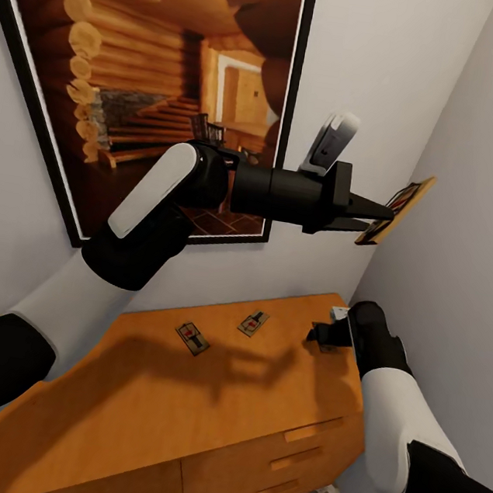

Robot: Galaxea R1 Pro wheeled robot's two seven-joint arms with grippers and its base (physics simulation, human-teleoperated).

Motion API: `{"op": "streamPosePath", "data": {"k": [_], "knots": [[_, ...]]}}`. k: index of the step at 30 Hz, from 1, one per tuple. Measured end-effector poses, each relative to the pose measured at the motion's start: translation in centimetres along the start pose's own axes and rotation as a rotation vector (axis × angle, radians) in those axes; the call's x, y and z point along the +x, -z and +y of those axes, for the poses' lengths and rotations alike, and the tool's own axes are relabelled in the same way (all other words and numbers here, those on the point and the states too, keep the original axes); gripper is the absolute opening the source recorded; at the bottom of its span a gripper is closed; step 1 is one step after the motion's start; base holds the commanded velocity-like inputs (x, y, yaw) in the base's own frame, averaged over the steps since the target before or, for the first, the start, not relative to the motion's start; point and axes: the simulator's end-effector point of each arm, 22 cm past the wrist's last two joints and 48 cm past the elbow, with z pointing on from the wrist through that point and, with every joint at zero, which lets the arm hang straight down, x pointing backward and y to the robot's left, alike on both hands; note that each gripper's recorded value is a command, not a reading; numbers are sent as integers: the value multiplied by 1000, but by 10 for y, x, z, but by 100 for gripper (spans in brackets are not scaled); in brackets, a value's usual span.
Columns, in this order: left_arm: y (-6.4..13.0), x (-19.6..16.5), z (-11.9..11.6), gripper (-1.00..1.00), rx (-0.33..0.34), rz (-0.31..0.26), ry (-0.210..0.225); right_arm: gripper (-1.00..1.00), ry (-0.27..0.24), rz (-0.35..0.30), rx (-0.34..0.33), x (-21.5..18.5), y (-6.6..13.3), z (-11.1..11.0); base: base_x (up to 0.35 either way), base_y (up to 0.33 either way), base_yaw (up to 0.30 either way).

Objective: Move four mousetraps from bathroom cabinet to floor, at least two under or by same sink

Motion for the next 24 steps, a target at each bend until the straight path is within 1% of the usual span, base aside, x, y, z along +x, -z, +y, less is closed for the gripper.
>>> {"op": "streamPosePath", "data": {"k": [11, 12, 13, 24], "knots": [[-1, 0, -1, -100, 1, 1, 0, 100, -1, -1, 6, 0, 0, -3, 0, 0, 0], [-1, 0, -1, -100, 2, 1, -1, -100, -1, -1, 7, 0, 0, -4, 0, 0, 0], [-1, 0, 0, -100, 1, 1, 0, -100, 7, 0, 20, 1, -1, -6, 0, 0, 0], [0, 0, -1, -100, 2, 0, -1, -100, 10, 0, 20, 1, -1, -6, 0, 0, 0]]}}
